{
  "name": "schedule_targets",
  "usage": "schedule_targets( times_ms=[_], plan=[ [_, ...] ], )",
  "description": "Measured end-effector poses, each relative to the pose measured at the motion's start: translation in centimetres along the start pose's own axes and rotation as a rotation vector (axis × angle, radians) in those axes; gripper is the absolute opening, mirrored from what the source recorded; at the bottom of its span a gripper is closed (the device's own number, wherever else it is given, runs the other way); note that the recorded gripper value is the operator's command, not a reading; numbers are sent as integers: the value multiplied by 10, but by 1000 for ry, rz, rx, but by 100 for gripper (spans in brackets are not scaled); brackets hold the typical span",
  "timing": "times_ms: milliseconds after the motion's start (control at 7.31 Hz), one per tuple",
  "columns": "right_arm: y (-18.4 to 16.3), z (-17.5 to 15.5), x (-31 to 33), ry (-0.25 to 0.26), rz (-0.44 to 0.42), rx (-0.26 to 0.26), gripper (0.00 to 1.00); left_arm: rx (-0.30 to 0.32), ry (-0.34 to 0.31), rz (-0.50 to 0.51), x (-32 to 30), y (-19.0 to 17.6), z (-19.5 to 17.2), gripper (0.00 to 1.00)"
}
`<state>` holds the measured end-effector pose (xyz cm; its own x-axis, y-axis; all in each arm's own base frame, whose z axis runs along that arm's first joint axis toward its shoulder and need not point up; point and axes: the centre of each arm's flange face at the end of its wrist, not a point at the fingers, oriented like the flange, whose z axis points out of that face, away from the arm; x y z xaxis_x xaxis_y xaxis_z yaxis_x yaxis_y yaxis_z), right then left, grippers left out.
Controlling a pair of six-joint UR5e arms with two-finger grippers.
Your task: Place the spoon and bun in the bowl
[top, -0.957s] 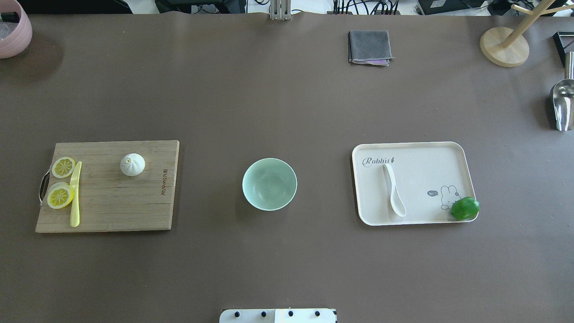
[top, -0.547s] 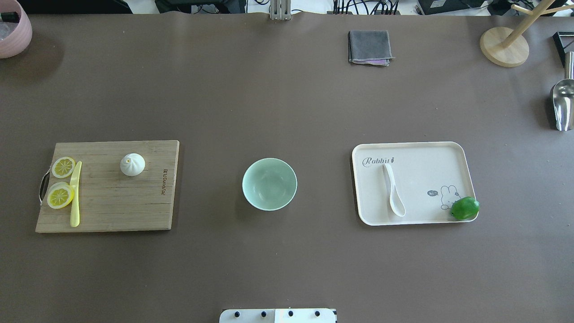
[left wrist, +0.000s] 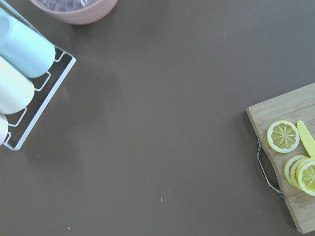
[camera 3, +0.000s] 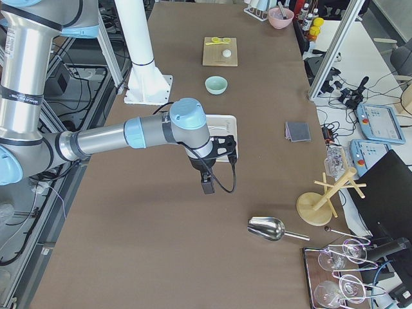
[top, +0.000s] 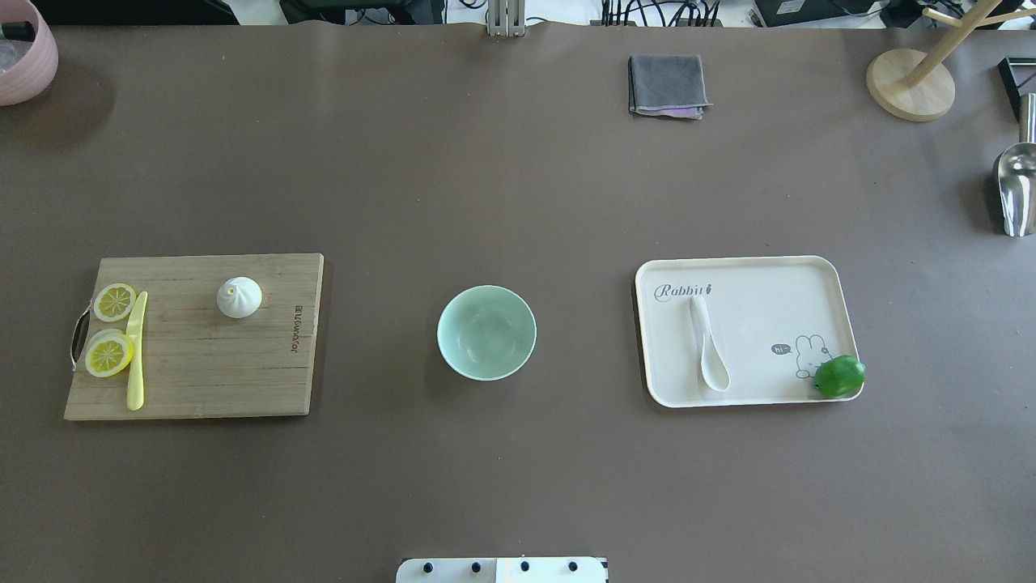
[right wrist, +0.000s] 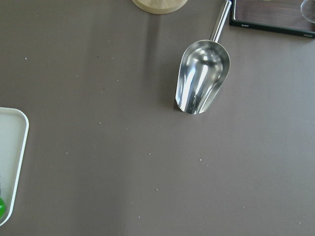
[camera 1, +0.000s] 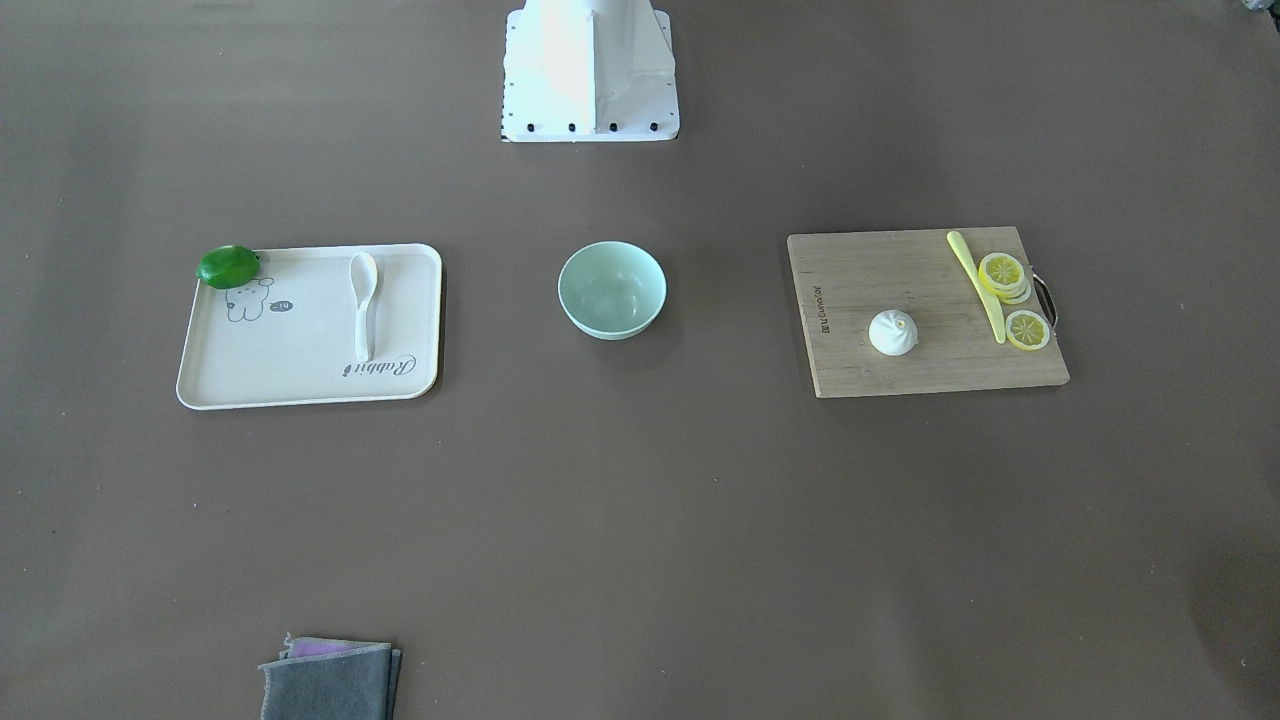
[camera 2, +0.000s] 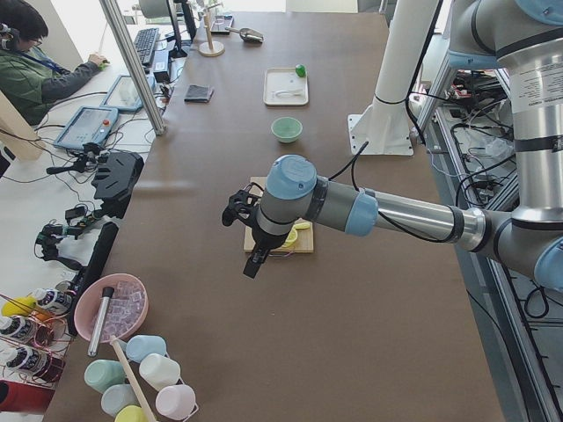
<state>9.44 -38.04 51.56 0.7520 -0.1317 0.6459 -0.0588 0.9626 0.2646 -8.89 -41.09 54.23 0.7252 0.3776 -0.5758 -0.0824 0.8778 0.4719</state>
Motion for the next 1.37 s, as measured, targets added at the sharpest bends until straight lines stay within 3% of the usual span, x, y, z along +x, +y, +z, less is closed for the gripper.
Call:
schedule_targets(
  times_ms=[274, 547, 957, 1368],
  plan=[
    [-3, -9, -3, -28, -16, 38, 100, 94, -23, 46, -13, -14, 9, 99],
    [2, -13, 1, -35, -35, 83, 100, 127, -18, -22, -17, -21, 12, 99],
    [-9, -23, -12, -69, -105, 160, 100, 214, -18, 21, -14, -16, 12, 99],
    [-55, -29, -66, -168, -100, 176, 100, 254, 6, 68, 6, -51, 14, 99]
  ],
)
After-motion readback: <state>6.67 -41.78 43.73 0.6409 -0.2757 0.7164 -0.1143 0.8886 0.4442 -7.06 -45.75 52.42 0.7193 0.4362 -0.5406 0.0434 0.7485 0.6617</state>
